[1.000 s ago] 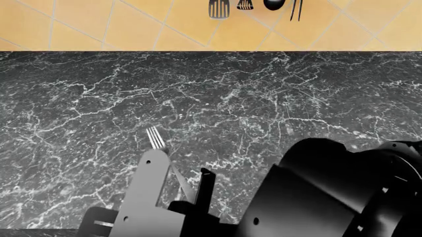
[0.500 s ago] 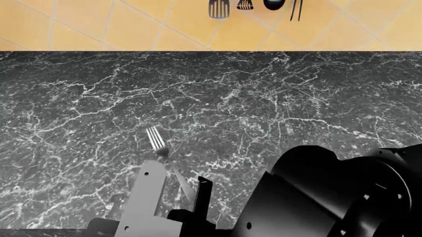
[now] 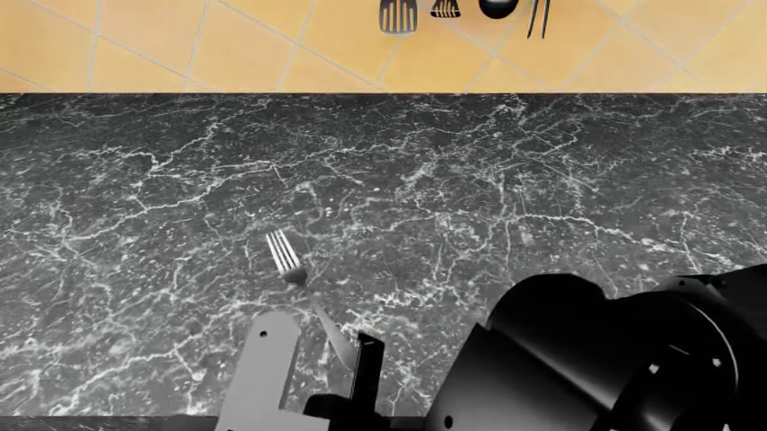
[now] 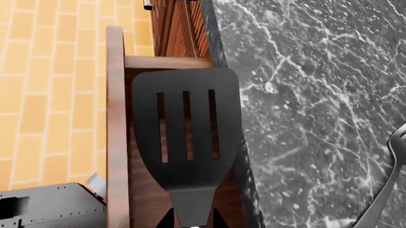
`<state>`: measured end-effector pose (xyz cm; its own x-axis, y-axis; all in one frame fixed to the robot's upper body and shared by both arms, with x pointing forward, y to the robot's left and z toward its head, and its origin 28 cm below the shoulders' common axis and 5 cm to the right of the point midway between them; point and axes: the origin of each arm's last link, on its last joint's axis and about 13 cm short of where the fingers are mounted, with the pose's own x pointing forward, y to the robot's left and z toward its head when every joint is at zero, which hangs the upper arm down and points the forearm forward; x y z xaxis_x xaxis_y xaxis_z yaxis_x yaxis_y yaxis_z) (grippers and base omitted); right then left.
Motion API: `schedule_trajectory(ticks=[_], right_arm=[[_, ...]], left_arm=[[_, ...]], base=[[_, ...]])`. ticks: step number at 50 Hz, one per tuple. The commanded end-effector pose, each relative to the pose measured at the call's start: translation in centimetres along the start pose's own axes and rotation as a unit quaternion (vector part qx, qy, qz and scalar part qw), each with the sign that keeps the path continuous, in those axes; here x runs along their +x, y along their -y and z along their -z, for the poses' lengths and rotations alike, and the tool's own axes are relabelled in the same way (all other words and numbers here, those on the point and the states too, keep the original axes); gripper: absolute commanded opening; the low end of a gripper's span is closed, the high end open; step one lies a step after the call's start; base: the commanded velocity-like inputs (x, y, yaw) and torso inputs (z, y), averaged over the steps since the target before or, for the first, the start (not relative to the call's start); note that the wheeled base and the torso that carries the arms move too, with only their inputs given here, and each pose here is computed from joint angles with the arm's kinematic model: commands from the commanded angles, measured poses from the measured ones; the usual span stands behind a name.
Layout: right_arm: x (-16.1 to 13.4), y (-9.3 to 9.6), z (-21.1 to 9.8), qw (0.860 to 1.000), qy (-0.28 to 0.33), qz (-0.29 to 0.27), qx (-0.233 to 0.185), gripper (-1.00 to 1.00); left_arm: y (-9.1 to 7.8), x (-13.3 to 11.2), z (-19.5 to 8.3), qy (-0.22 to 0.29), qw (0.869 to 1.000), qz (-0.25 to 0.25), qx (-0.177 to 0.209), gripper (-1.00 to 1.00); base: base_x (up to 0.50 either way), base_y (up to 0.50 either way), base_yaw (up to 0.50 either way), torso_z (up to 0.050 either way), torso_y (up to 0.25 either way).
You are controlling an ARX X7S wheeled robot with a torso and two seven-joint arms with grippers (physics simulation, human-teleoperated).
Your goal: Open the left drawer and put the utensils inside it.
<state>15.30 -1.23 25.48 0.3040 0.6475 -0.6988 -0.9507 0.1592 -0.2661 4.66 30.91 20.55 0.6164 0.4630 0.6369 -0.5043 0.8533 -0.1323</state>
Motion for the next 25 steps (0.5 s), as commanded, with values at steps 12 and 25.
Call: schedule_trajectory(ticks=[12, 25], right_arm=[[0.05, 0.31, 0.01, 1.000, 0.008, 0.017, -0.003, -1.00], [-0.12, 0.42, 0.02, 1.000, 0.006, 0.028, -0.009, 1.00]], left_arm=[[-0.04, -0.04, -0.03, 0.001, 1.000, 0.000, 0.000, 1.00], [0.01, -0.03, 0.00, 0.000, 1.000, 0.000, 0.000, 1.00]], base=[[0.00, 0.00, 0.00, 0.000, 0.000], [0.00, 0.00, 0.00, 0.000, 0.001]])
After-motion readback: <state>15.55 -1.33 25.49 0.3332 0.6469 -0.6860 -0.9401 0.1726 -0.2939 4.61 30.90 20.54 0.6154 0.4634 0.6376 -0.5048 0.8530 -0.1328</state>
